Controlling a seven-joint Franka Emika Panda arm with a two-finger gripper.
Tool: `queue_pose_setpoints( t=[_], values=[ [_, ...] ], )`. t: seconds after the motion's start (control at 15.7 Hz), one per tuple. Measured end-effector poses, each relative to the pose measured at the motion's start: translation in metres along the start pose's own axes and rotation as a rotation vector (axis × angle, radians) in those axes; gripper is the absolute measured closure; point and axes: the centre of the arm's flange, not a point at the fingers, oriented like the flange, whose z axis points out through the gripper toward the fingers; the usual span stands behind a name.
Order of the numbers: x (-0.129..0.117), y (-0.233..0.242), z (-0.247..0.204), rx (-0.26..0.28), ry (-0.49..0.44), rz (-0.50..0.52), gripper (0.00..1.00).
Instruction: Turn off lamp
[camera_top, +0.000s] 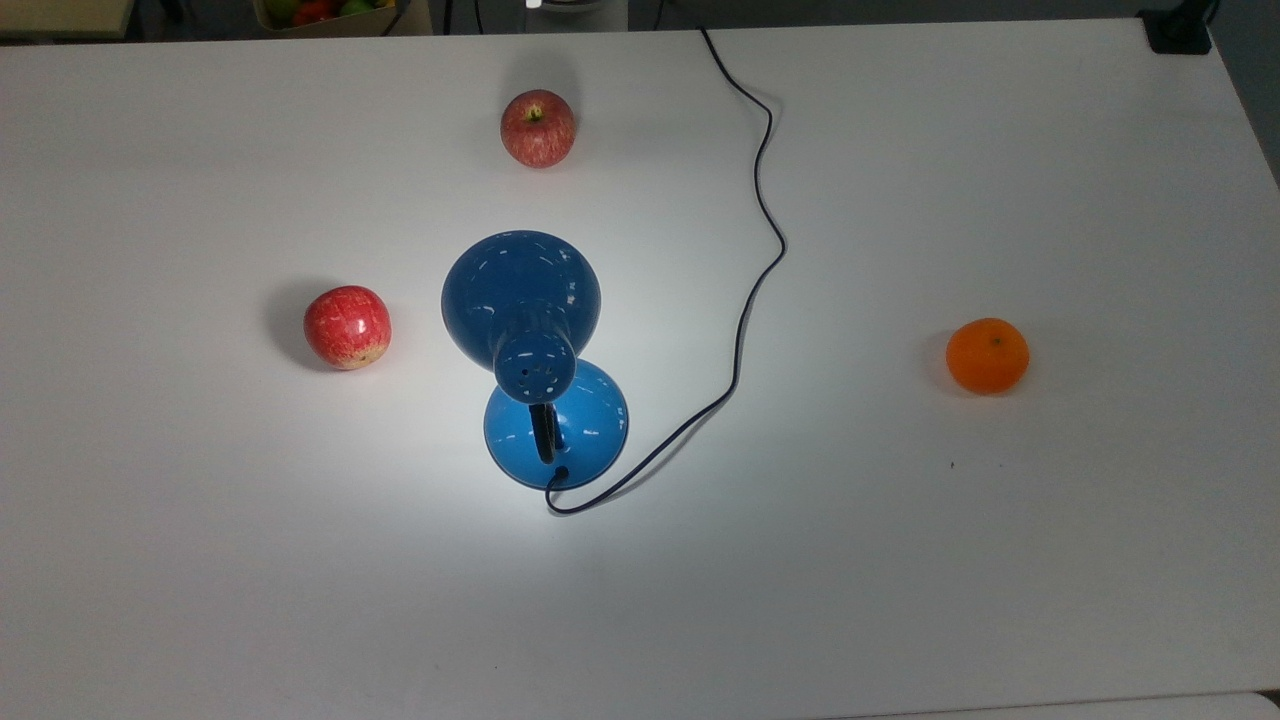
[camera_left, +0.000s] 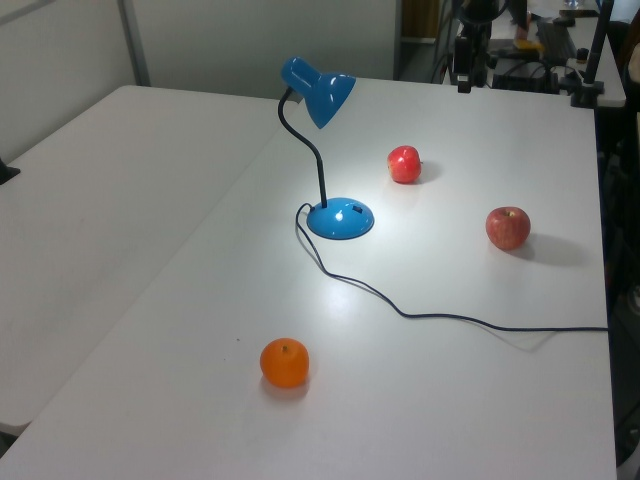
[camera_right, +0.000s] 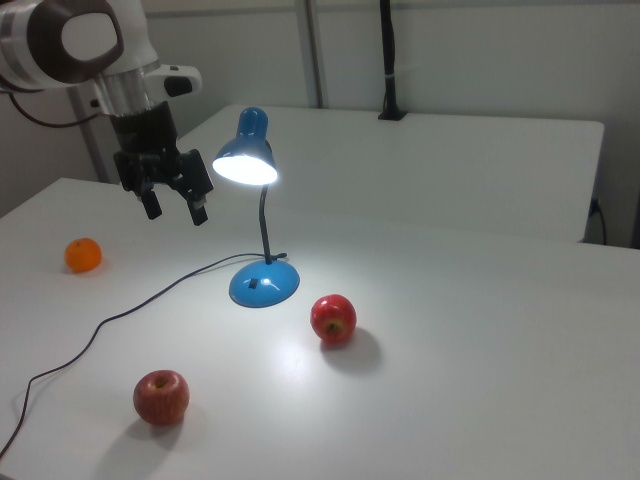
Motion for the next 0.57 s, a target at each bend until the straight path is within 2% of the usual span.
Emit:
queue_pose_setpoints(
  t=[0.57],
  values=[
    [0.0001, -0.0003, 0.0001, 0.000, 0.000, 0.022, 0.00]
  ],
)
